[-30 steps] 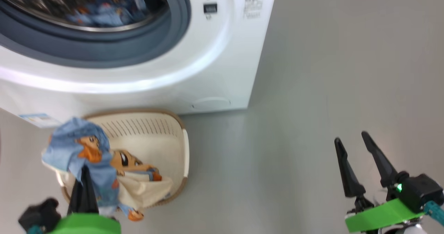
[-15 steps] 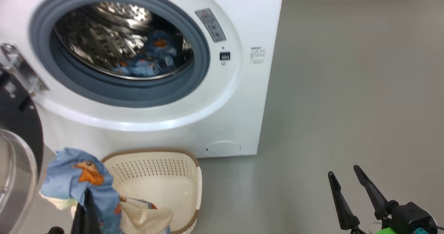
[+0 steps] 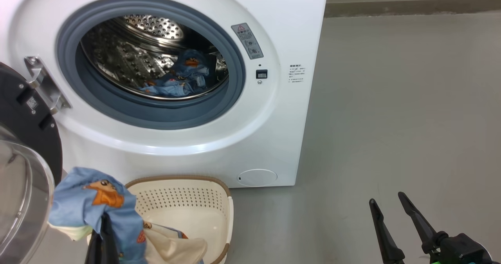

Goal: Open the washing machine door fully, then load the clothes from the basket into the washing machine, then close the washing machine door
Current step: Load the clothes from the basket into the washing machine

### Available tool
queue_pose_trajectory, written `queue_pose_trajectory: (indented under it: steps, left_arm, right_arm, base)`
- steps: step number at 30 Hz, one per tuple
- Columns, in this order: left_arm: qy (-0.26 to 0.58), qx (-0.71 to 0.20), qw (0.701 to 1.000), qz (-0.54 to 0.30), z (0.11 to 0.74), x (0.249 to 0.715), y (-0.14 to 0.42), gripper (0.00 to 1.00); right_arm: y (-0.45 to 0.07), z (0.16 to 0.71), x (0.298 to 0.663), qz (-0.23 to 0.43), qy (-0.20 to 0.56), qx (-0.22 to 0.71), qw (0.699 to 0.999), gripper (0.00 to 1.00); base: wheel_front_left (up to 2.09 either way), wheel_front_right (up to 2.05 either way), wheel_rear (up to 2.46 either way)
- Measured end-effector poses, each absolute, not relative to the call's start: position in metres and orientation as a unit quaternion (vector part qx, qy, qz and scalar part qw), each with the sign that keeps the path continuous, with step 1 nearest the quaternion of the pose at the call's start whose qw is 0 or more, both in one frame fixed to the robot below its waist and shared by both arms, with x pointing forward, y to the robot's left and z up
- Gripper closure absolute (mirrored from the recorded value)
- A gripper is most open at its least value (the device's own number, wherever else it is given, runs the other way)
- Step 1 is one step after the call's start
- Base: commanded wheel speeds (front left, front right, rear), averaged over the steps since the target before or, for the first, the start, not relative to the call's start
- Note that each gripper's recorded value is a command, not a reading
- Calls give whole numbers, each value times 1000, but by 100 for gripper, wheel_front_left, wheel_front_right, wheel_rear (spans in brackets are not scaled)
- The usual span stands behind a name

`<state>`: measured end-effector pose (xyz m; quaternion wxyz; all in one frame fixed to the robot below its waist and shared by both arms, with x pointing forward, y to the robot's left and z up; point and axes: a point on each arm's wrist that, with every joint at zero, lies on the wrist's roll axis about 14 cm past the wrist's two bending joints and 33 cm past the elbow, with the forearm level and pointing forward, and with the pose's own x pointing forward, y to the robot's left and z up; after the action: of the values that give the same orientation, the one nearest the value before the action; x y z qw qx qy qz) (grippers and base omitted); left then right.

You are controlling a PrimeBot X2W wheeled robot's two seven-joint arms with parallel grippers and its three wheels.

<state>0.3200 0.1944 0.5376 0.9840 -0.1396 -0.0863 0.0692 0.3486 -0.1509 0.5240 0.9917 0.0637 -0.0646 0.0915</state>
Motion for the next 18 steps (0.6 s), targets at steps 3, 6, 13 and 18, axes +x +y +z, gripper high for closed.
queue_pose_trajectory:
  steps: [3,6,13,18]
  left_arm:
    - [-92,-140,983,70,542,320,193,100]
    - [-92,-144,984,59,544,323,186,100]
    - [-73,-147,986,34,533,337,172,100]
    - [-90,-148,985,13,543,368,163,100]
  right_arm:
    - [-151,523,349,91,-62,64,992,0]
    - [-151,520,350,91,-58,64,992,0]
    - [-155,514,352,82,-49,66,993,0]
    - [-160,518,361,71,-57,69,993,0]
  base:
    - [0,0,0]
    - [0,0,0]
    - [0,0,0]
    - [0,0,0]
